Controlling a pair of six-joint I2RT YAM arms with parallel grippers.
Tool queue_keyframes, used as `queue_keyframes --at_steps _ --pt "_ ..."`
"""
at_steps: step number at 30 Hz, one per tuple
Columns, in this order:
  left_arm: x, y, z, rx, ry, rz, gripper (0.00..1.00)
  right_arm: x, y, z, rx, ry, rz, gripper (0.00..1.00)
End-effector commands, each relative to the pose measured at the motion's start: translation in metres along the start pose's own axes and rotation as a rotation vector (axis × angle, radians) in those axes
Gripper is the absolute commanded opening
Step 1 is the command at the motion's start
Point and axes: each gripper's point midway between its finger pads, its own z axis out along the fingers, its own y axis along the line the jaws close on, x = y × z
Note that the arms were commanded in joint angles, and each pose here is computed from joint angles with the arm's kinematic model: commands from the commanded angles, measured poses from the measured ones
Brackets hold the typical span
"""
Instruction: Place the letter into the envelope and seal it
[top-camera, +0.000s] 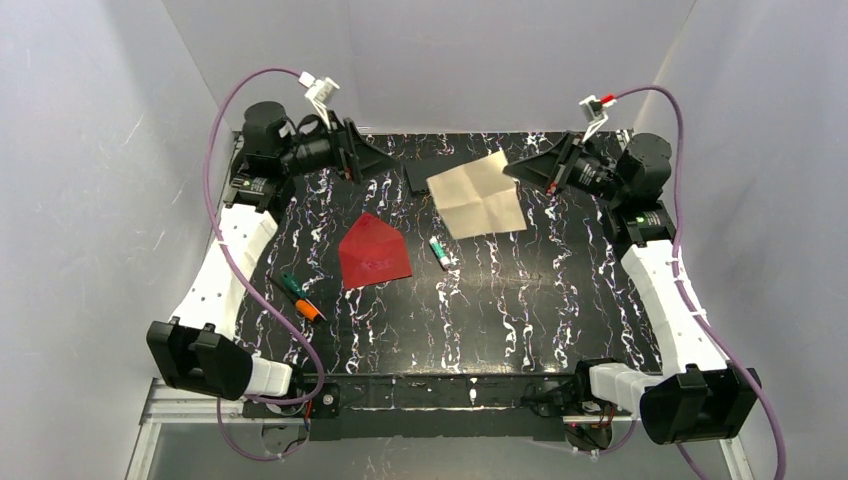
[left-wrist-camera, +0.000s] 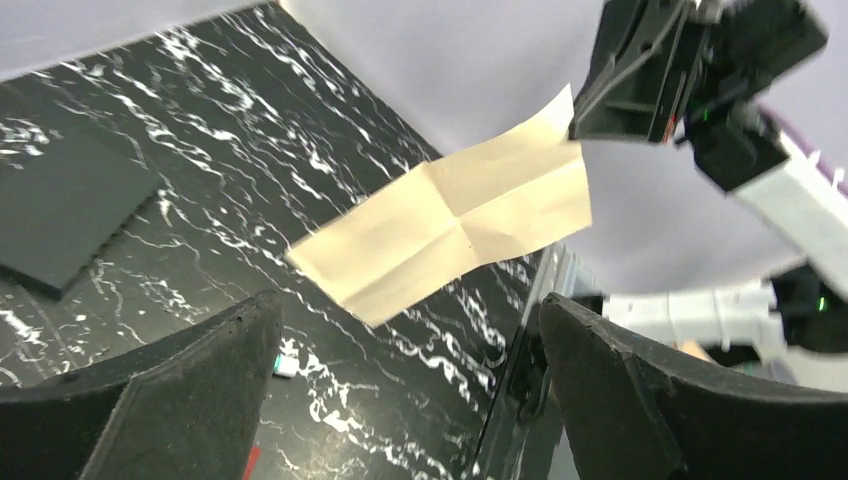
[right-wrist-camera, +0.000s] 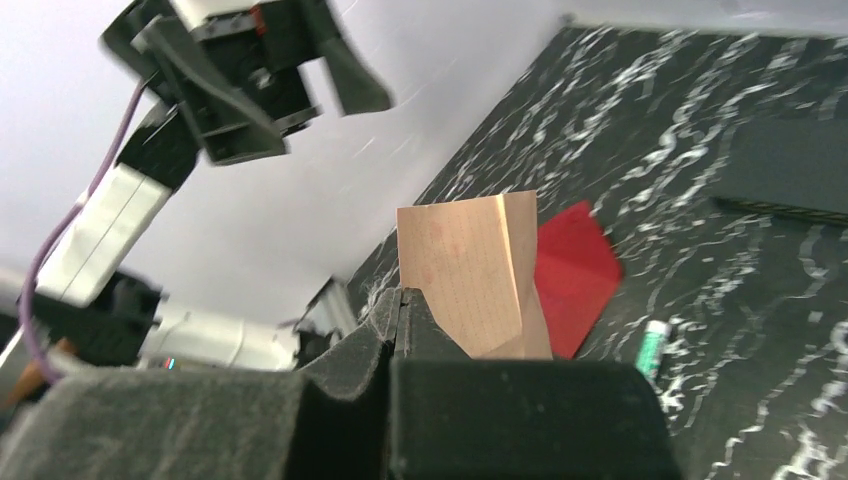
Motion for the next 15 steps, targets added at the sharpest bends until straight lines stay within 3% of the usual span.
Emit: queue_keyframes --at_steps 1,5,9,15 --pt "0.029 -0.032 -0.001 0.163 0.066 0.244 0.98 0.032 0.044 0.001 -0.184 0.181 -0.045 0.01" --pt "0.057 -0.043 0.008 0.231 0.110 0.274 0.98 0.056 0.069 0.004 -0.281 0.289 -0.045 0.01" --pt "0.087 -0.062 0.004 0.379 0.189 0.238 0.98 0.058 0.077 0.010 -0.306 0.307 -0.055 0.01" --pt "0.106 -0.069 -0.004 0.458 0.225 0.204 0.98 0.056 0.085 0.019 -0.352 0.338 -0.064 0.01"
